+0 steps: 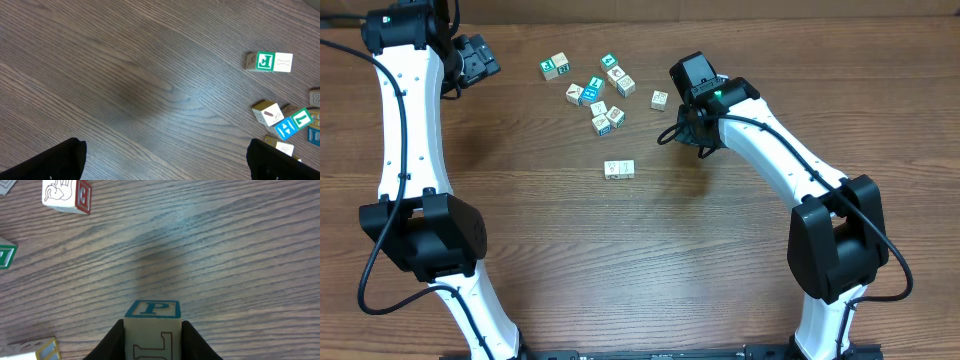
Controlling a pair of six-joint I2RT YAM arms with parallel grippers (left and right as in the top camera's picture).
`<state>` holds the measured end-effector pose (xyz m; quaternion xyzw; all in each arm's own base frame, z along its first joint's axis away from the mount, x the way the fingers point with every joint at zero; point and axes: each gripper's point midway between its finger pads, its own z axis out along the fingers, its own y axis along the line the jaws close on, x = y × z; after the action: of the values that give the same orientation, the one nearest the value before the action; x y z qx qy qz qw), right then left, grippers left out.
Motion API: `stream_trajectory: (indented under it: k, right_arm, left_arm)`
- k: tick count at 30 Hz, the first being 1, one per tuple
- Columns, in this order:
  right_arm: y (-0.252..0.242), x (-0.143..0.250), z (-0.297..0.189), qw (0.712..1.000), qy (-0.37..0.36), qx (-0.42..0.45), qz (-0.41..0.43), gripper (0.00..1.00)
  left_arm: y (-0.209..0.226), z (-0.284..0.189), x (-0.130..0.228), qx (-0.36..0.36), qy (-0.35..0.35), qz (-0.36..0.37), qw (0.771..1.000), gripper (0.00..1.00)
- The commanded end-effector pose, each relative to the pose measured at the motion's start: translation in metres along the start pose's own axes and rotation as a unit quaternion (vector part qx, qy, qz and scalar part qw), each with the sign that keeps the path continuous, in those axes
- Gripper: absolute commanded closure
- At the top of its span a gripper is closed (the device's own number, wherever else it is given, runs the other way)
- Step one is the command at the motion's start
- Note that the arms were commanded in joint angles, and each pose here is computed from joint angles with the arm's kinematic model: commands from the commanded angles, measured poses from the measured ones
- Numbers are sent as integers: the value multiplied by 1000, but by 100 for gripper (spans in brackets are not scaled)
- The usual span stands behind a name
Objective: Form a horizontal line
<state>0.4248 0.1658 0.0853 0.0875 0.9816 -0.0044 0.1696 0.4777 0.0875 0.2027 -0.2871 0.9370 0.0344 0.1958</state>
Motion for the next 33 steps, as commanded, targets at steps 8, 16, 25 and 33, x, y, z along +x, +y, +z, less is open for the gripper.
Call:
stream_trajectory:
  k: [8, 16, 25, 33]
  right_arm:
    - [-8, -7, -2, 1000, -19, 20, 3, 74]
    - [-7, -8, -2, 1000, -21, 18, 4, 74]
    - [-9, 7, 24, 999, 10, 32, -3, 74]
    - [-3, 13, 38, 999, 26, 21, -22, 74]
  left_arm:
    - [2, -8, -4, -1, -11, 7, 1000, 1]
    - [2, -8, -4, -1, -11, 7, 1000, 1]
    - [1, -8, -4, 0, -11, 8, 1000, 0]
    - [1, -8, -4, 0, -11, 8, 1000, 0]
